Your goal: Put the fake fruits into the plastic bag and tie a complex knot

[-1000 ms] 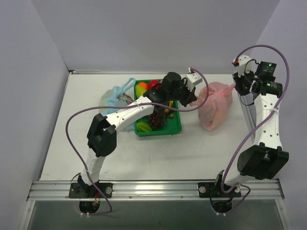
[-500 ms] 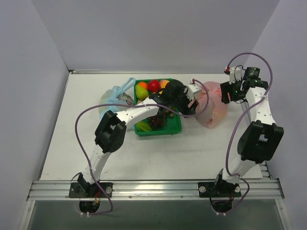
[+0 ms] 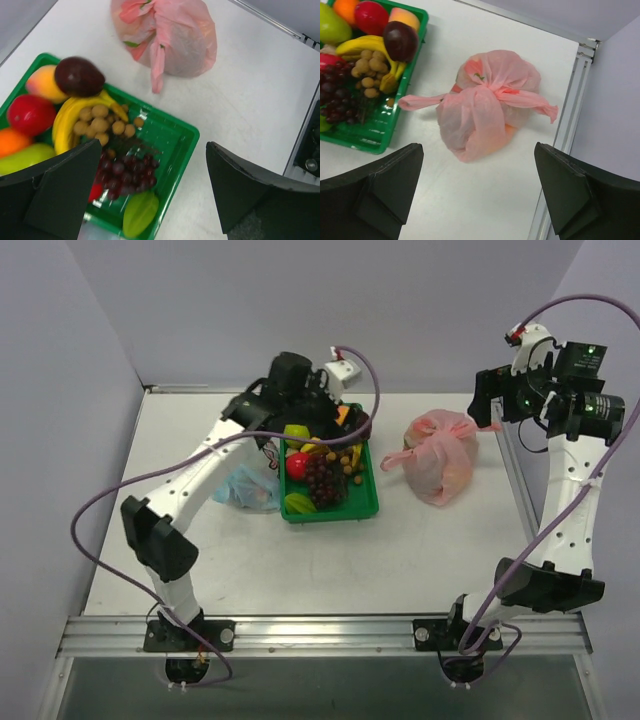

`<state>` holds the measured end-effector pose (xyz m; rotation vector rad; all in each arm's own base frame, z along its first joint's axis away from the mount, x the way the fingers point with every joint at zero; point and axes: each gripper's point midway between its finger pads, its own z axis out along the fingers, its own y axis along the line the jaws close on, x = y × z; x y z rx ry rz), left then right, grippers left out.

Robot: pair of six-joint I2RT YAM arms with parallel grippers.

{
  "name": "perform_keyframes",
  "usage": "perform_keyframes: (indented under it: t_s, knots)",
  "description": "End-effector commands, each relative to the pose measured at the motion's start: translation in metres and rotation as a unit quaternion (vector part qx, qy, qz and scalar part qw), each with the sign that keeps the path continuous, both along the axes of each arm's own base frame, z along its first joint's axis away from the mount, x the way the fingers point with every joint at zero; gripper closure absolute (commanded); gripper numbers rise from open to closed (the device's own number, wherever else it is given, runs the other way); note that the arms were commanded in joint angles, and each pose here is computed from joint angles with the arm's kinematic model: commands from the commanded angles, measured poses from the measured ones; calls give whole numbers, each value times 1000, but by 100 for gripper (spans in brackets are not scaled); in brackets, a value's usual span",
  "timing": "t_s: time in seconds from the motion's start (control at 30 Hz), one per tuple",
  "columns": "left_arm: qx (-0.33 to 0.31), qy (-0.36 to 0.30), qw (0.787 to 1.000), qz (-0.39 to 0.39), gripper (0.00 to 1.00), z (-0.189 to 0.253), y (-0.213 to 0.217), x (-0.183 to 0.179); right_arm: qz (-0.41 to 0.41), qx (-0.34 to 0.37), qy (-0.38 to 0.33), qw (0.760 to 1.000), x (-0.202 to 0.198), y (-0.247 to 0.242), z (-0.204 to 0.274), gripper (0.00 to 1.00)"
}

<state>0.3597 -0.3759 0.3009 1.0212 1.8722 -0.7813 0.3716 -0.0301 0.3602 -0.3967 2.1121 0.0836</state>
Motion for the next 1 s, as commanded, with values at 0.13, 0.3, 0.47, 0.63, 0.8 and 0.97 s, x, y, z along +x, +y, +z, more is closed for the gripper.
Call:
perform_keyframes:
  t_s: [0.13, 0.3, 0.47, 0.63, 0.8, 0.97]
  knots:
    - [37, 87, 994, 57, 3, 11, 139, -40, 87, 46, 206, 974, -80, 69, -70, 0]
    - [59, 68, 986, 143, 3, 3, 210, -71, 127, 68, 257, 955, -118, 109, -121, 0]
    - [114, 88, 976, 165, 3, -59, 245, -125, 156, 29, 288, 944, -145, 124, -174, 0]
    - [141, 114, 965, 189, 3, -98, 261, -148, 187, -34, 301, 934, -177, 135, -225, 0]
    - [140, 107, 966, 186, 2, -99, 260, -147, 198, -104, 294, 929, -193, 134, -249, 0]
    - [152, 106, 964, 190, 3, -106, 263, -142, 189, -108, 275, 937, -190, 130, -242, 0]
